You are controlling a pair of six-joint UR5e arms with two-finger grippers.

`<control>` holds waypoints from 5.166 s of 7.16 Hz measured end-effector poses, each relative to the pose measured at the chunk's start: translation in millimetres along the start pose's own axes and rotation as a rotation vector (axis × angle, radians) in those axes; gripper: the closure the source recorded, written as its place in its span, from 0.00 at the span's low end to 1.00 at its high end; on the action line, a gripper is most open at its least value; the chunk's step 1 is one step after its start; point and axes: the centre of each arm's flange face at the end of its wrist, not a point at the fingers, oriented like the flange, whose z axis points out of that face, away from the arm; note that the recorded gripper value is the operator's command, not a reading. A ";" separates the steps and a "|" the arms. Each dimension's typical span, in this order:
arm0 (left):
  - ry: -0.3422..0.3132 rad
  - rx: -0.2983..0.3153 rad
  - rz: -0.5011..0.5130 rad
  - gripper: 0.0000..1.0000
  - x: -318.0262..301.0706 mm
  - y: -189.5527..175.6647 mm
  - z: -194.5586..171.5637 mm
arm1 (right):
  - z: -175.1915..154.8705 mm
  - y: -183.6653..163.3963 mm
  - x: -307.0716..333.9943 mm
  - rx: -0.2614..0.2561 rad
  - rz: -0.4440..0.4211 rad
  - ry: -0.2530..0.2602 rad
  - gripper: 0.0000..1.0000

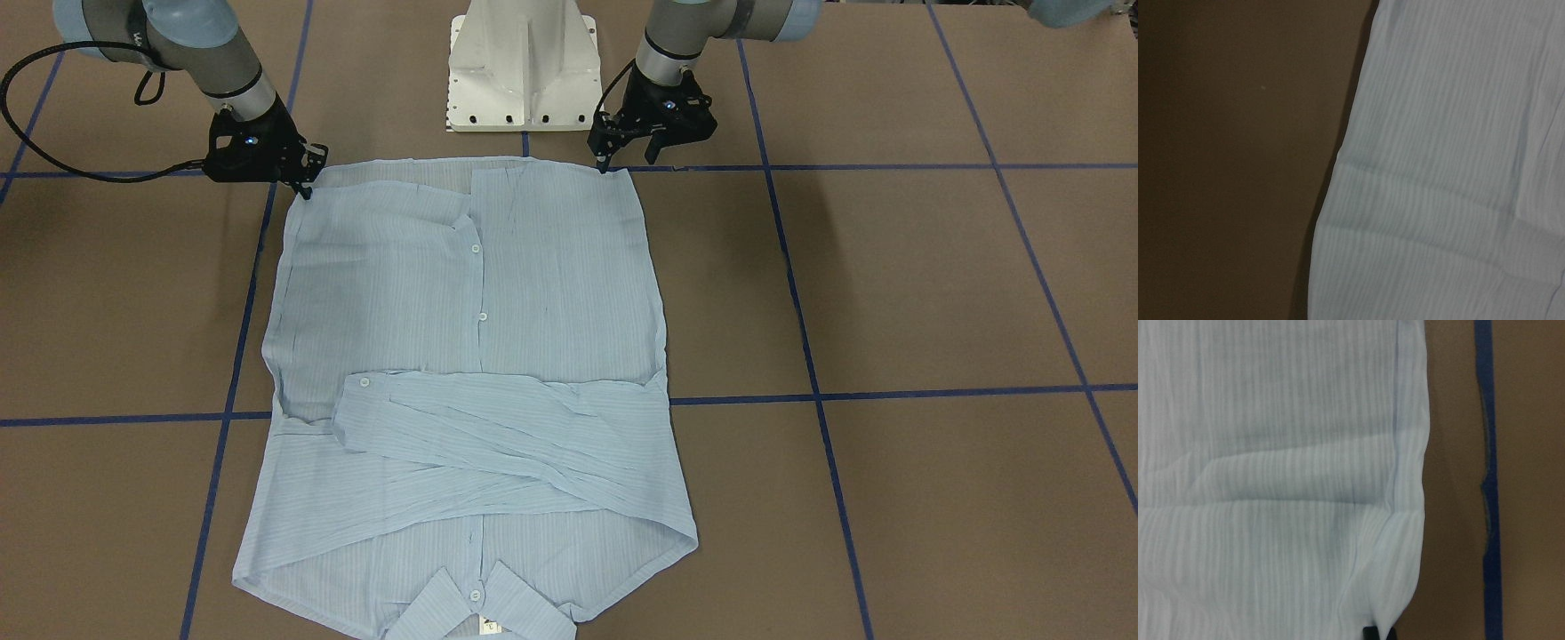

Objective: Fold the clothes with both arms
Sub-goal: 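Grasp both hem corners with the left and right grippers, then lift the hem with both grippers and fold it toward the collar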

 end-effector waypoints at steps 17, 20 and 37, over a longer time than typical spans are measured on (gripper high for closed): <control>-0.027 0.019 0.003 1.00 20.3 -2.0 -4.5 | -18.2 -30.2 12.7 -0.006 0.054 -0.027 1.00; 0.048 0.038 -0.004 1.00 36.3 -38.5 -47.4 | -50.2 -69.4 6.5 -0.005 0.101 -0.103 1.00; 0.210 0.273 -0.110 1.00 104.9 -349.7 -39.4 | -115.5 -397.6 -25.8 0.179 0.326 -0.140 1.00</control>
